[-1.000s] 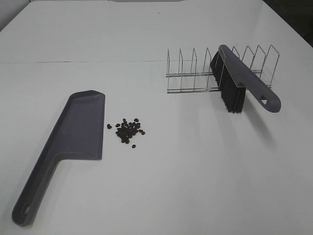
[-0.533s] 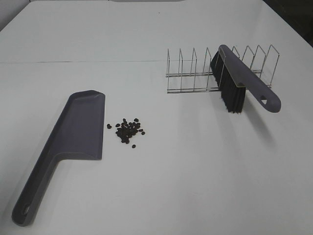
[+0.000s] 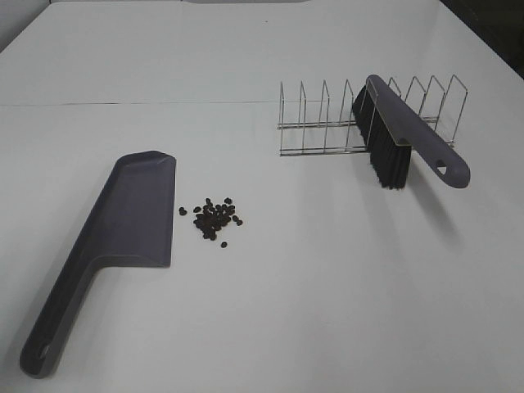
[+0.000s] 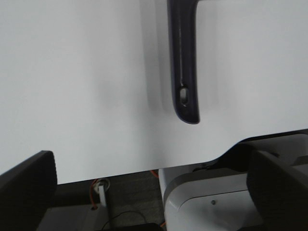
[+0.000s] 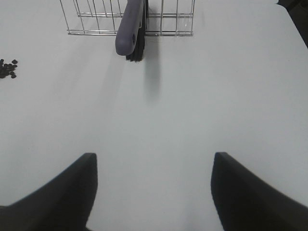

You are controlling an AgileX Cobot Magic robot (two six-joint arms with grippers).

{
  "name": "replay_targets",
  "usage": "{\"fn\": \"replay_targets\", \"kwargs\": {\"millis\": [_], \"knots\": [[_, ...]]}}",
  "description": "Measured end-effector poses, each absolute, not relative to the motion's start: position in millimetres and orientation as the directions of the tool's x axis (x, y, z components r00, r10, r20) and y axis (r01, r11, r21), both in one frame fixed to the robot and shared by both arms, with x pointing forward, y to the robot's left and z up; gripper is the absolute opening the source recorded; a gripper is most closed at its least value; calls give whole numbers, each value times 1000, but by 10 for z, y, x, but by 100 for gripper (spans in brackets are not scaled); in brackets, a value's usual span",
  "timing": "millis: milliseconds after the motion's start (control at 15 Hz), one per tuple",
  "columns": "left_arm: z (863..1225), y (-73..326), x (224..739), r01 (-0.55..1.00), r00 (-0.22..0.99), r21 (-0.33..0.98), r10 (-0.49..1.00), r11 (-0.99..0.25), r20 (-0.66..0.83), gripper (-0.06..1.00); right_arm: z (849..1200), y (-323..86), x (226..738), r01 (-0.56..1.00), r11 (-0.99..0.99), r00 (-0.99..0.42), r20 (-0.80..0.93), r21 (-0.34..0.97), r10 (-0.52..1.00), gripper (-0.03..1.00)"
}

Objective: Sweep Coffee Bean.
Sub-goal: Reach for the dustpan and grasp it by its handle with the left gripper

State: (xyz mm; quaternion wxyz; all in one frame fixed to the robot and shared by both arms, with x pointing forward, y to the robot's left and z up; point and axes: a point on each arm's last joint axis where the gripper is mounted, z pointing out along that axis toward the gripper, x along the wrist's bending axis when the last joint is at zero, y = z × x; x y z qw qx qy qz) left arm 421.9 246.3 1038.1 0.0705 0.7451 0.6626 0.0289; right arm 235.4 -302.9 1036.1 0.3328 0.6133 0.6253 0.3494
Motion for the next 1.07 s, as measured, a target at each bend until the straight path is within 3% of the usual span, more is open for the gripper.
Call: {"fn": "replay_targets", "kwargs": {"millis": [133,533,1067], "knots": [[10045,2333,4495,990,84,110,996,-85,17,99,10361,-3029,2354,534,4,-26,12,845,1000,58],[9285,2035,4911,993,113,57,986,-107,-121,99,10361,-3029,2354,534,4,-26,12,845,1000,58],[8849,2022,5040,993,114,18,990,-113,-78,99,10361,-3029,2354,534,4,-26,12,845,1000,58]]}}
